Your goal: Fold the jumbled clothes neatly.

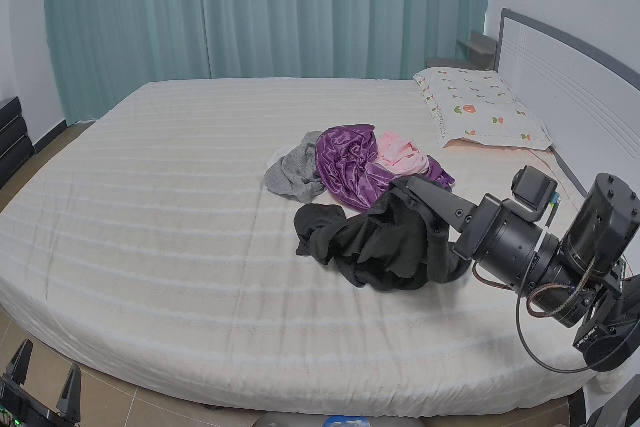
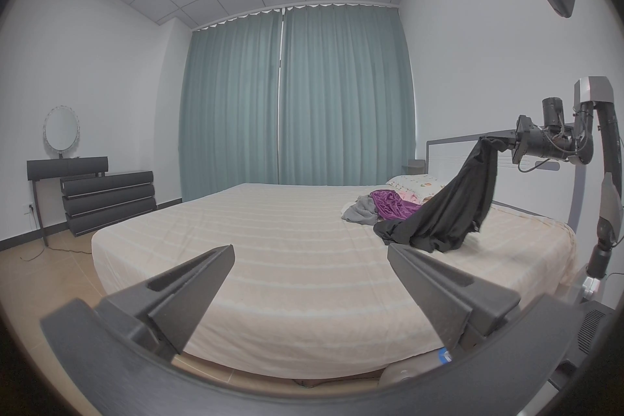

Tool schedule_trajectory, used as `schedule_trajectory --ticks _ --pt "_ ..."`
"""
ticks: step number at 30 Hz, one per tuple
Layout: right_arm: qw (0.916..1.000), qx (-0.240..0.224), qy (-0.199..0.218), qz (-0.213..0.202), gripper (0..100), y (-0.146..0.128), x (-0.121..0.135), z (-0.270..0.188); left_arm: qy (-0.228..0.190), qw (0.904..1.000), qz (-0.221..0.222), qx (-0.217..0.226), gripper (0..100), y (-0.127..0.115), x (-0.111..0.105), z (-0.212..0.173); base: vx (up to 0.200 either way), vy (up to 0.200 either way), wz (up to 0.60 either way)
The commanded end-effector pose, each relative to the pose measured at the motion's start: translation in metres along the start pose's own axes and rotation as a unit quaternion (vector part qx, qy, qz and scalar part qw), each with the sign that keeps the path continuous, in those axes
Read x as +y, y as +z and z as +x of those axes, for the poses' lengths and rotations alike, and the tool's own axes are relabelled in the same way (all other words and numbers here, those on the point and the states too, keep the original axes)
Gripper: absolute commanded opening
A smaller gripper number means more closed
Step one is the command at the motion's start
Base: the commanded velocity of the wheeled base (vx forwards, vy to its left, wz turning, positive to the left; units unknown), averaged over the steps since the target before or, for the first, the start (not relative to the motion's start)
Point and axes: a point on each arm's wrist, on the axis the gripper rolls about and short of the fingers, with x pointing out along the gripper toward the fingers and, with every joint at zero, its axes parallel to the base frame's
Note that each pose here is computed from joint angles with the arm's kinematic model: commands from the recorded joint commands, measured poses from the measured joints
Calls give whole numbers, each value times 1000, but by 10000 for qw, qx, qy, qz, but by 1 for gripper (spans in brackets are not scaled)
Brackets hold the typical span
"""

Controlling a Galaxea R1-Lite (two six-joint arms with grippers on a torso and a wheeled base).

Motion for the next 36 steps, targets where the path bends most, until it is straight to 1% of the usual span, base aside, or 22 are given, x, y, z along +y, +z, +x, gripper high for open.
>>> schedule_trajectory --ticks 1,8,9,10,11,13,15,18,20,21,22,23,25,29,31,35,36 --pt "10000 -52 51 -28 0 3 4 -8 61 10000 -19 2 100 -5 0 0 0 0 0" --pt "9999 -62 11 -83 0 4 4 -19 84 9999 -58 -37 100 -5 0 0 0 0 0" --pt "10000 -30 -23 -84 0 3 3 -20 45 9965 -404 -736 100 24 0 -7 0 0 0" --pt "10000 1 -45 -86 0 2 1 -20 20 9899 -694 -1234 100 52 1 -15 0 0 0" --pt "9999 23 -80 -89 0 0 0 -19 -17 9887 -870 -1217 100 67 0 -13 0 0 0" --pt "9999 49 -109 -83 0 -1 -2 -18 67 9944 -824 -657 100 73 0 3 0 0 0" --pt "9999 73 -128 -69 0 -2 -3 -17 60 9960 -812 -380 100 75 0 10 0 0 0" --pt "9998 119 -181 -48 0 -5 -5 -19 -48 9968 -775 -209 100 74 0 15 0 0 0" --pt "9996 164 -224 -51 0 -6 -7 -21 -249 9969 -748 -40 100 74 -1 19 0 0 0" --pt "9995 167 -246 -52 0 -6 -8 -22 -414 9964 -737 111 100 73 -2 23 0 0 0" --pt "9995 167 -246 -52 0 -6 -8 -22 -414 9964 -737 111 100 73 -2 23 0 0 0" --pt "9994 136 -299 -58 0 -5 -11 -24 -660 9944 -705 421 100 71 -3 31 0 0 0" --pt "9993 130 -333 -61 0 -4 -12 -24 -835 9914 -709 718 100 71 -5 41 0 0 0" --pt "9985 195 -515 -64 0 -7 -21 -26 -1104 9844 -739 1151 100 77 -8 58 0 0 0" --pt "9977 212 -632 -70 0 -8 -26 -26 -1250 9782 -770 1466 100 77 -9 71 0 0 0" --pt "9976 204 -655 -79 0 -8 -27 -26 -1478 9657 -829 1966 100 73 -13 96 0 0 0" --pt "9976 204 -655 -71 0 -8 -27 -26 -1505 9648 -830 1990 100 73 -13 98 0 0 0"
